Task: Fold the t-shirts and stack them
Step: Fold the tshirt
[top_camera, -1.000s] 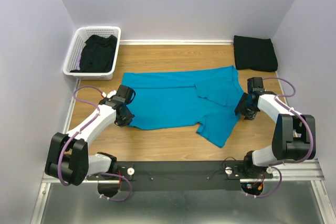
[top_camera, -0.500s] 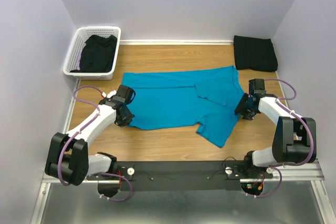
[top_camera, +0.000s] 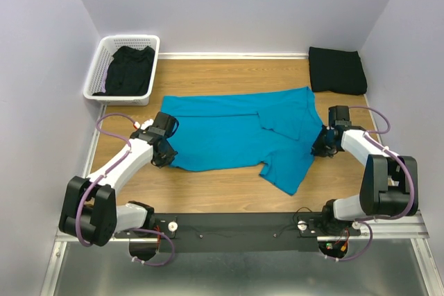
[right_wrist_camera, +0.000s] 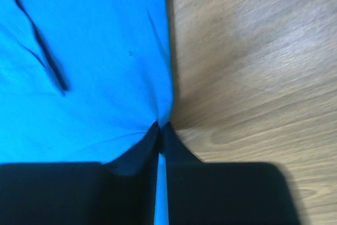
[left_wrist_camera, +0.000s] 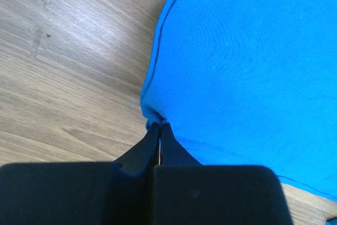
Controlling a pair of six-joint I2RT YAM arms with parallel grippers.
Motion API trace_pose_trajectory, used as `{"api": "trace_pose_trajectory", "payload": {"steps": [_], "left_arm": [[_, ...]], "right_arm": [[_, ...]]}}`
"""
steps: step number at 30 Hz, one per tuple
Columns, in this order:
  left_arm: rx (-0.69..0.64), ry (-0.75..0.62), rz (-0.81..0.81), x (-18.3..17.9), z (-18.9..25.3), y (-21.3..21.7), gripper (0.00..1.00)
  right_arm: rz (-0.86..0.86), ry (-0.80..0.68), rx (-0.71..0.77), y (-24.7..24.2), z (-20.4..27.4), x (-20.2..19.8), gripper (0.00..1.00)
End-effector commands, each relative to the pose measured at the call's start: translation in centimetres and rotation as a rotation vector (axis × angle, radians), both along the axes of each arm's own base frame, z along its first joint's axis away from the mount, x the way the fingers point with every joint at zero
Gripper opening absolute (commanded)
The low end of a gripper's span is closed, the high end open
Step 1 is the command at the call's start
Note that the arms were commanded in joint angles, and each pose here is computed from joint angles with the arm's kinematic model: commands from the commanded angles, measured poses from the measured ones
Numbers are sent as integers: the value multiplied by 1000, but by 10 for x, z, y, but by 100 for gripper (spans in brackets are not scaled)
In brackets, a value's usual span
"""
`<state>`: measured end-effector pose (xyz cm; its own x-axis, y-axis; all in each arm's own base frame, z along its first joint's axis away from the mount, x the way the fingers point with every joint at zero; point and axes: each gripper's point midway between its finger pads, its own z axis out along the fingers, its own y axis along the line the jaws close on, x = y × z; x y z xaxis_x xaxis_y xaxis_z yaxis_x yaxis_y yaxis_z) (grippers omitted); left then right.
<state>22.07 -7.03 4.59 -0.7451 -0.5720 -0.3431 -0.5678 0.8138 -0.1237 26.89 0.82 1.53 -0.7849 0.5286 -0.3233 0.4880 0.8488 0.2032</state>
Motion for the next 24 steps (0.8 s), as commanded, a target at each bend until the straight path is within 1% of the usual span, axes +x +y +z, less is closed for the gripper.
{"api": "trace_pose_trajectory", "payload": {"steps": [1,2,6,7,10,15,16,17,19,20,22,24], "left_arm": [[3,-17,11,-1,2,4,0],[5,-20,15,0,3,5,0],[16,-54,41,6,11,15,0],[18,-79,54,13,18,20,0],[31,-98,60,23,23,31,0],[32,-122,57,52,29,41,0],[33,-112,54,59,24,42,0],[33,-124,39,69,28,41,0],[35,-99,22,80,21,40,0],[38,-120,10,92,27,39,0],[52,-99,6,101,19,40,0],[59,-107,-8,114,21,40,0]], "right_arm": [[-8,42,-1,0,-7,-18,4],[-8,35,-15,-2,-4,-18,0],[-13,1,-12,-3,7,-13,1],[-14,-20,-1,-1,13,-6,0],[-10,-70,-3,-2,31,13,0],[6,-114,-4,-3,50,44,0],[8,-96,-4,-4,45,47,1],[12,-111,-9,-5,50,56,0],[18,-110,-6,-5,50,63,0],[22,-104,-5,-5,48,69,0],[27,-99,-2,-5,47,75,1],[32,-95,-6,-6,45,84,1]]}}
